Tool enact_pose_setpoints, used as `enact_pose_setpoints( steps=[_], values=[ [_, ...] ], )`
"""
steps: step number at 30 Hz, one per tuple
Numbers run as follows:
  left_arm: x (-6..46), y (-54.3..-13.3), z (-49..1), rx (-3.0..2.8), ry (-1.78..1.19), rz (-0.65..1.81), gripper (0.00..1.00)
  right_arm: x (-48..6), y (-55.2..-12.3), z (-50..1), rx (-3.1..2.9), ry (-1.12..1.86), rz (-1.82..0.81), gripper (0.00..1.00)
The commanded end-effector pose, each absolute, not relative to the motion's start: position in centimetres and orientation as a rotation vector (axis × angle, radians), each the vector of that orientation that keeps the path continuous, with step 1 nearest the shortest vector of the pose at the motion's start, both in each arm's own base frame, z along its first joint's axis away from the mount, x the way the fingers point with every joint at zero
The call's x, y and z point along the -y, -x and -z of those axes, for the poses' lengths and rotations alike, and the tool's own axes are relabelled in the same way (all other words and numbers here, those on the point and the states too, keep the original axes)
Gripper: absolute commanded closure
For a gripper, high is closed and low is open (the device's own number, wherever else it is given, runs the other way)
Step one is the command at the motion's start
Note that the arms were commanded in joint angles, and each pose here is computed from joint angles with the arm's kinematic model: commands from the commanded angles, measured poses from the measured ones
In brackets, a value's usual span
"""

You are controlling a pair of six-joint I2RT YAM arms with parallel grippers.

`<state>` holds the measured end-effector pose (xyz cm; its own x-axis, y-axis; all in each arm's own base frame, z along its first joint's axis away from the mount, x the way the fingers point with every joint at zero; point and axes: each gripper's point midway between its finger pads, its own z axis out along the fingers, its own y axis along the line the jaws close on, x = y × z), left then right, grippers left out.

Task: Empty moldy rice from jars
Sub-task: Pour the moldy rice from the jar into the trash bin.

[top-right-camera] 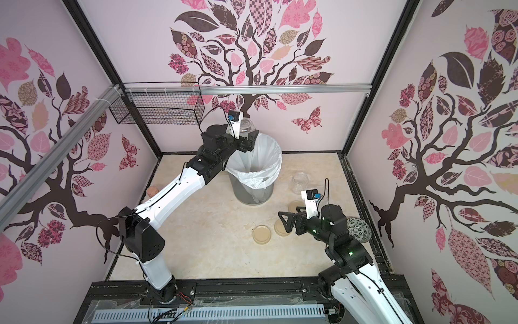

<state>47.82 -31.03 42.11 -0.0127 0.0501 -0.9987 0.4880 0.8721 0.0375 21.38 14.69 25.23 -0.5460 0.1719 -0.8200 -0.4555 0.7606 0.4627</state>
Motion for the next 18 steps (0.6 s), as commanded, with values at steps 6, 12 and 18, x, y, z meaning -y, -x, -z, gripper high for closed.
enact_pose_setpoints(
  steps=[6,12,18],
  values=[
    [30.0,-46.7,-46.0,-1.474,-0.364,0.447,0.29,-14.5,-21.1,-26.1,-1.980,0.194,-0.833,0.00],
    [29.3,-47.2,-46.1,-1.478,-0.346,0.422,0.27,-14.4,-21.1,-26.2,-1.985,0.200,-0.825,0.01],
    [30.6,-45.9,-45.8,-1.455,-0.408,0.384,0.26,-14.4,-21.1,-25.8,-1.985,0.188,-0.828,0.01]
  ],
)
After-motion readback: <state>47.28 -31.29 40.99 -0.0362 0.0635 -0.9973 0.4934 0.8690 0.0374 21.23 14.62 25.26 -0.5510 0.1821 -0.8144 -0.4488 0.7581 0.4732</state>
